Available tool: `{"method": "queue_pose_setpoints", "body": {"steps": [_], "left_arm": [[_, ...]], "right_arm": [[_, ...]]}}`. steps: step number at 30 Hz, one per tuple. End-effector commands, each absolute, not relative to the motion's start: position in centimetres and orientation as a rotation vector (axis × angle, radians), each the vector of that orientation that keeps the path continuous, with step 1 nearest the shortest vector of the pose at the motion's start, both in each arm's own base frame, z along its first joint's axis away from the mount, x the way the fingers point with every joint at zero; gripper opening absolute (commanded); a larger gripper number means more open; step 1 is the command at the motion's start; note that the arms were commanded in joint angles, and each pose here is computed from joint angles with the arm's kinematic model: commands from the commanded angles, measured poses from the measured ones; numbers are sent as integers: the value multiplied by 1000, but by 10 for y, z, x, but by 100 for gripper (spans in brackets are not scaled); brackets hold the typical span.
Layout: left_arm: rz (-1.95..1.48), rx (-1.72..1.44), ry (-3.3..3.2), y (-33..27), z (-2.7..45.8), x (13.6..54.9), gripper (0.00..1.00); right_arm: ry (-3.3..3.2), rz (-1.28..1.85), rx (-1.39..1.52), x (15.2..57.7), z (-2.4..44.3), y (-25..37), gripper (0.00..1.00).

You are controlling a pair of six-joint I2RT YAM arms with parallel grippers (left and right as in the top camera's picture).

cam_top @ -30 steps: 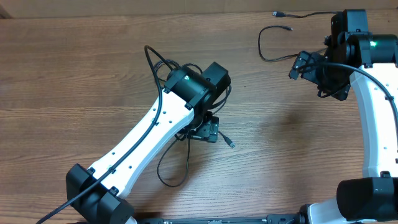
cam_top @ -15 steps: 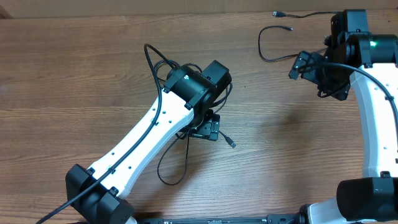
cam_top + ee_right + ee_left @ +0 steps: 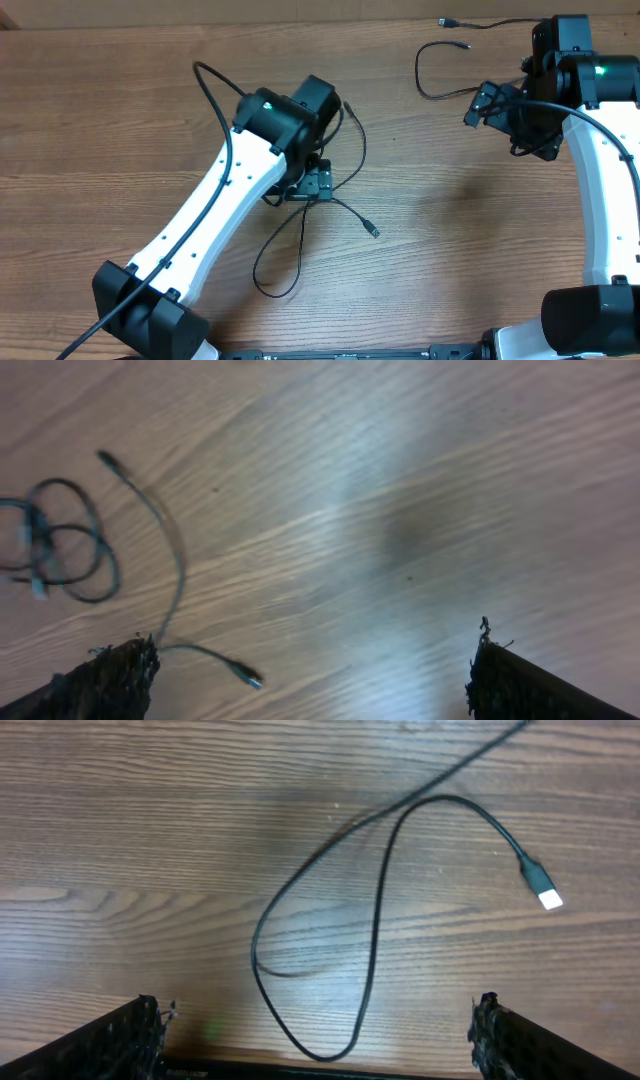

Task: Untangle cables

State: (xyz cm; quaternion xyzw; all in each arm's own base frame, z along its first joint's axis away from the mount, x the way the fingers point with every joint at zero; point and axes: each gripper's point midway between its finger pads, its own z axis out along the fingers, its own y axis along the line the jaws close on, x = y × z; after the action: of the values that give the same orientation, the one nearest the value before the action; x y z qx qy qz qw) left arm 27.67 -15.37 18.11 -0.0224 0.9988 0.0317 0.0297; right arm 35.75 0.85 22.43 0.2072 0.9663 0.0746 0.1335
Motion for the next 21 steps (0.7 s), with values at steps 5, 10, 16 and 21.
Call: {"method": "queue_pose_setpoints", "body": {"steps": [5, 10, 16, 21], "left_arm": [[93, -116, 3079, -139, 186, 284, 99], [93, -189, 3074, -126, 186, 291, 100], [82, -277, 3063, -111, 186, 300, 99], [144, -286, 3027, -102, 187, 306, 99]], "right_arm": [[2783, 495, 561, 359, 237, 40, 100], [2782, 827, 492, 353, 251, 81, 100], [2836, 657, 336, 351, 239, 105, 100], [2911, 527, 240, 351, 211, 135, 100]]}}
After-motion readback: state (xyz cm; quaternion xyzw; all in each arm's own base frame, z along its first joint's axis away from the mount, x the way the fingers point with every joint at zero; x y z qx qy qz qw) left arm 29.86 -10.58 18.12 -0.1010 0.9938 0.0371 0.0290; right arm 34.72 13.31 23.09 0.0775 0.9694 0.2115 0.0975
